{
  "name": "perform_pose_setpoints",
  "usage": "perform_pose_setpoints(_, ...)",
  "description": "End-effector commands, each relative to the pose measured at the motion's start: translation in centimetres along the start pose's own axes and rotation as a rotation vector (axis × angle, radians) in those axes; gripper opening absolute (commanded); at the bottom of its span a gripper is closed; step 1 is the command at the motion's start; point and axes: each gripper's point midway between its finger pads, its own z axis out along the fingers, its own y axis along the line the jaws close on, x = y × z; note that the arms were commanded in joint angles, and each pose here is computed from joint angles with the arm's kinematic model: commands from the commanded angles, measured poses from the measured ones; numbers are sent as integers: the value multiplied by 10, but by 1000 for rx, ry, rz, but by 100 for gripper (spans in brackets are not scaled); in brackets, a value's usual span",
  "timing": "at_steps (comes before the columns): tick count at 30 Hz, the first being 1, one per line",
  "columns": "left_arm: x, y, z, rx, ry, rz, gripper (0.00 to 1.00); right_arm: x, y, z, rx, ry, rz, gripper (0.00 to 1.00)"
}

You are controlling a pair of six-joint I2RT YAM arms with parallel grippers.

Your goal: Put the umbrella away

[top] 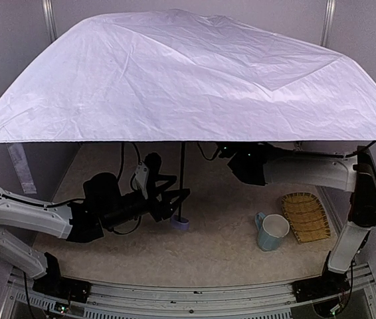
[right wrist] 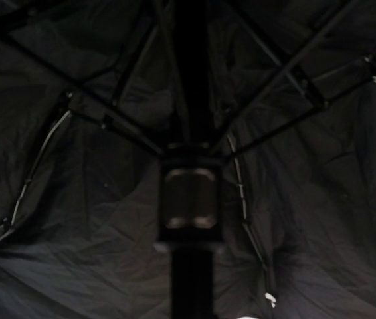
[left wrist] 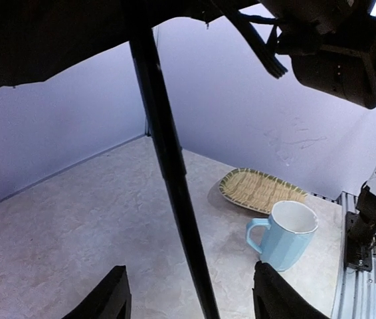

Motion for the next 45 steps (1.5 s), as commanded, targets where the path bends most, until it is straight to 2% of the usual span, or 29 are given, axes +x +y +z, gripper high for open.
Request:
perform_pose_setpoints(1,2,-7,3,77,-6,-41,54,-36,28,2,-115,-78,111,0)
perform_pose_setpoints(4,10,11,5,57,11,-121,33,-36,34,2,-149,-75,142,0)
perform_pose_setpoints(7,9,11,6,89,3,-158,3,-35,33,4,-146,-68,141,0)
perform_pose_setpoints(8,9,9,6,100,2,-160,0,-35,33,4,-145,-67,137,0)
perform_pose_setpoints(11,5,4,6,125,-9,-177,0,-37,33,4,-144,-75,119,0)
perform_pose_setpoints(16,-4,2,4,120,-38,-199,0,-46,21,6,-94,-120,37,28)
perform_pose_setpoints(19,-9,-4,3,120,-53,-159,0,-49,6,8,-85,-128,39,38)
perform_pose_setpoints(23,-10,-4,3,103,-57,-130,0,-49,-6,16,-88,-107,49,45)
perform_pose_setpoints(28,-12,-2,3,91,-59,-125,0,-45,-9,17,-69,-94,4,46)
perform_pose_setpoints(29,-11,-3,4,93,-57,-125,0,-46,-11,18,-57,-94,-16,44)
perform_pose_setpoints(31,-10,-2,4,91,-52,-126,0,-46,-13,19,-44,-89,-46,28)
perform_pose_setpoints(32,-10,-2,4,88,-51,-126,0,-45,-13,18,-43,-85,-51,27)
perform_pose_setpoints(38,-16,2,4,64,-61,-125,0,-33,-14,17,-25,-44,-74,46)
perform_pose_setpoints(45,-21,6,7,40,-61,-95,0,-28,-21,11,31,-39,-130,45)
